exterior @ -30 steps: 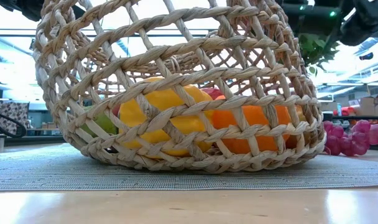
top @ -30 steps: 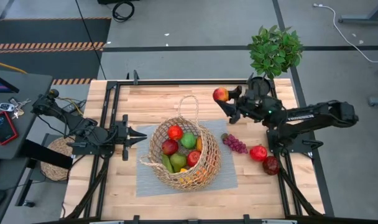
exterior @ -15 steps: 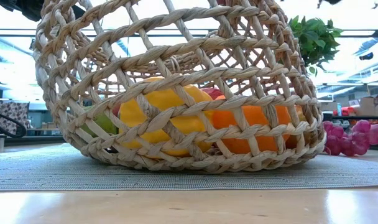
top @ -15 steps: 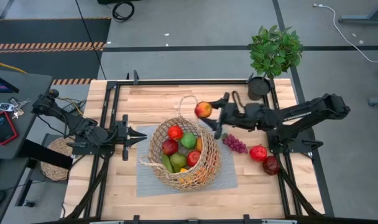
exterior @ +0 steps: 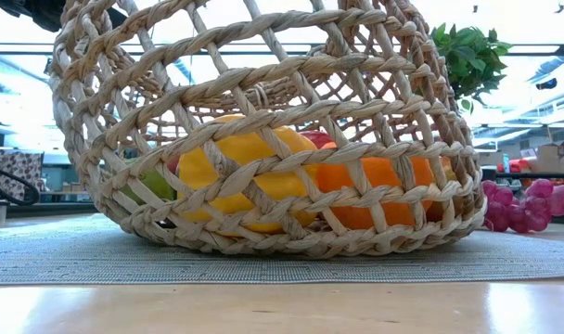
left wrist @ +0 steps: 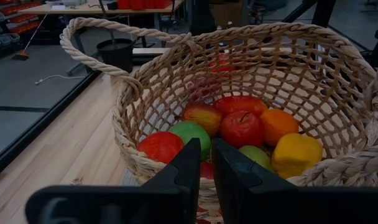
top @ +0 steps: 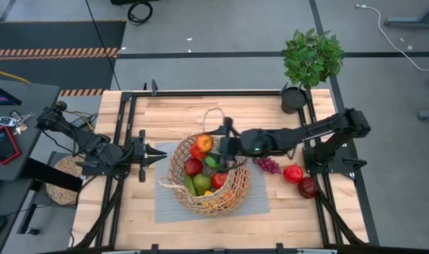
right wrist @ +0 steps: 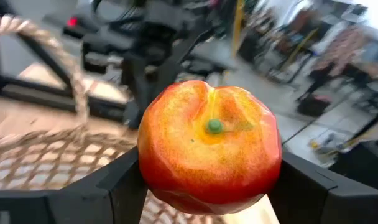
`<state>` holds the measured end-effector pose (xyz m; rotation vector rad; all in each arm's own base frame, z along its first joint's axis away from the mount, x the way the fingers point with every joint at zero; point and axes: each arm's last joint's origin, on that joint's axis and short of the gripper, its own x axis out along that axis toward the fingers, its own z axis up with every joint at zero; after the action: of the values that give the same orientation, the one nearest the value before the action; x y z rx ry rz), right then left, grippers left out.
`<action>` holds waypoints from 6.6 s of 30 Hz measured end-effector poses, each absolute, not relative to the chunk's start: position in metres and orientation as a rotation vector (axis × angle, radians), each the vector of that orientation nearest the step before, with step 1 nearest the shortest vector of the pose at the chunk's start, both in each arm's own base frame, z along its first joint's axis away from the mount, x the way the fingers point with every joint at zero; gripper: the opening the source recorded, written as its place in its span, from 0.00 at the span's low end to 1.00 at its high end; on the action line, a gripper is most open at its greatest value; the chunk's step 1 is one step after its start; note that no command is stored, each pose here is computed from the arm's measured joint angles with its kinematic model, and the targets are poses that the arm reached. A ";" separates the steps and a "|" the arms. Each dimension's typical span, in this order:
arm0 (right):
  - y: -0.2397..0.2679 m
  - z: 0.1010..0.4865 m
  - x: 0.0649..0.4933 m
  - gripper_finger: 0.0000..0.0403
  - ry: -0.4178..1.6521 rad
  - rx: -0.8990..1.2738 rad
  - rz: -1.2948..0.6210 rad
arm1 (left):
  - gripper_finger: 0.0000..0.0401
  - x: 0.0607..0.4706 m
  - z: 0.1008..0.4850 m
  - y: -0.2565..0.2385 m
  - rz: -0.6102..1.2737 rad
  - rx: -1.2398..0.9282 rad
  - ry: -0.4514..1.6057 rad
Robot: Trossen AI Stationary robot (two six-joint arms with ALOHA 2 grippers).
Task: Build produce basket
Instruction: Put the red apple into the basket
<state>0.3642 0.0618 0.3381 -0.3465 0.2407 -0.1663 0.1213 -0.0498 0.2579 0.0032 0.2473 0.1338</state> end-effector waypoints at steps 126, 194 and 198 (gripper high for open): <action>0.069 0.175 0.146 0.78 1.535 0.665 -0.625 | 0.12 0.121 0.258 -0.050 0.134 0.003 0.247; 0.080 0.390 0.350 0.80 0.204 0.021 0.045 | 0.12 0.121 0.258 -0.050 0.134 0.003 0.247; 0.082 0.391 0.361 0.80 0.241 -0.031 0.048 | 0.12 0.121 0.258 -0.050 0.134 0.003 0.247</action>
<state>0.3608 0.0819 0.3909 -0.0311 0.2409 0.0480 0.1213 -0.0498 0.2578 0.0033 0.2473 0.1336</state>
